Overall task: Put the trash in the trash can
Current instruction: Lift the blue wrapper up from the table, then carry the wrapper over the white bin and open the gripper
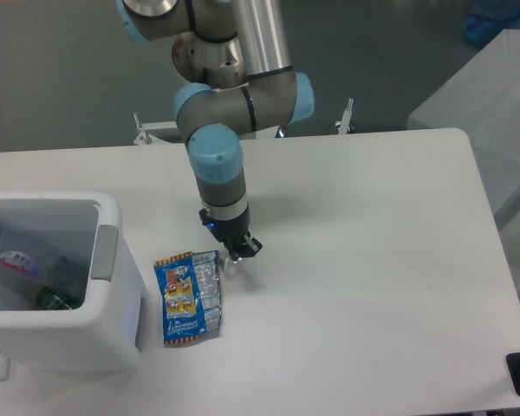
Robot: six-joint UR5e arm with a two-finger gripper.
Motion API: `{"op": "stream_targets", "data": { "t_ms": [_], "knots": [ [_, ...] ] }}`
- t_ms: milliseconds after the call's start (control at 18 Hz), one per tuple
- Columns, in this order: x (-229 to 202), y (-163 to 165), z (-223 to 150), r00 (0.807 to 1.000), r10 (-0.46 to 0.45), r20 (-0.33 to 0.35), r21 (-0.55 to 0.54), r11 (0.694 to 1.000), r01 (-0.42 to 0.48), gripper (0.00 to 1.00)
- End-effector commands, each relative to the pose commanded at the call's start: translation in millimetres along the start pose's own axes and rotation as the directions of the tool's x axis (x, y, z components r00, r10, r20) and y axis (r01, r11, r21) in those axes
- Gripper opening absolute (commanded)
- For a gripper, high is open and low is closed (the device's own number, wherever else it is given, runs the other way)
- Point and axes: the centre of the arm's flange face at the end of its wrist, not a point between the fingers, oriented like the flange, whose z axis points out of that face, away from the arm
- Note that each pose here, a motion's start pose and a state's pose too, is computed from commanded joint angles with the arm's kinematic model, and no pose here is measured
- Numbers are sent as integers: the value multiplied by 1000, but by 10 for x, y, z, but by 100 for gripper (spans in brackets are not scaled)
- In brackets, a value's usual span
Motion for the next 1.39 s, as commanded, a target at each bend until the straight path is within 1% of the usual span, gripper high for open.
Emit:
{"op": "stream_targets", "data": {
  "t_ms": [56, 167, 333, 444, 611, 667, 722, 833, 944, 1000, 1056, 1222, 1389],
  "knots": [
    [-83, -56, -147, 999, -35, 19, 32, 999, 34, 0],
    [-305, -86, -406, 990, -137, 17, 118, 984, 134, 0],
    [-567, -115, -862, 965, -262, -27, 268, 928, 259, 0],
    [-672, -113, -1124, 943, -331, -47, 331, 885, 327, 0],
    [-752, -165, -1554, 891, -448, -74, 404, 803, 437, 0],
    [-775, -201, -1705, 871, -483, -89, 427, 771, 471, 0],
    [-810, -233, -1887, 847, -521, -106, 454, 732, 508, 0],
    [-826, -272, -2210, 789, -592, -164, 493, 643, 585, 0],
    [-824, -281, -2510, 746, -636, -199, 524, 574, 629, 0],
    [-833, -292, -2643, 729, -650, -215, 538, 544, 644, 0],
    [-833, -312, -2788, 721, -651, -237, 555, 518, 651, 0],
    [-802, -327, -3233, 711, -644, -281, 606, 455, 652, 0],
    [-603, -281, -3630, 710, -640, -295, 645, 414, 642, 0]
  ]
}}
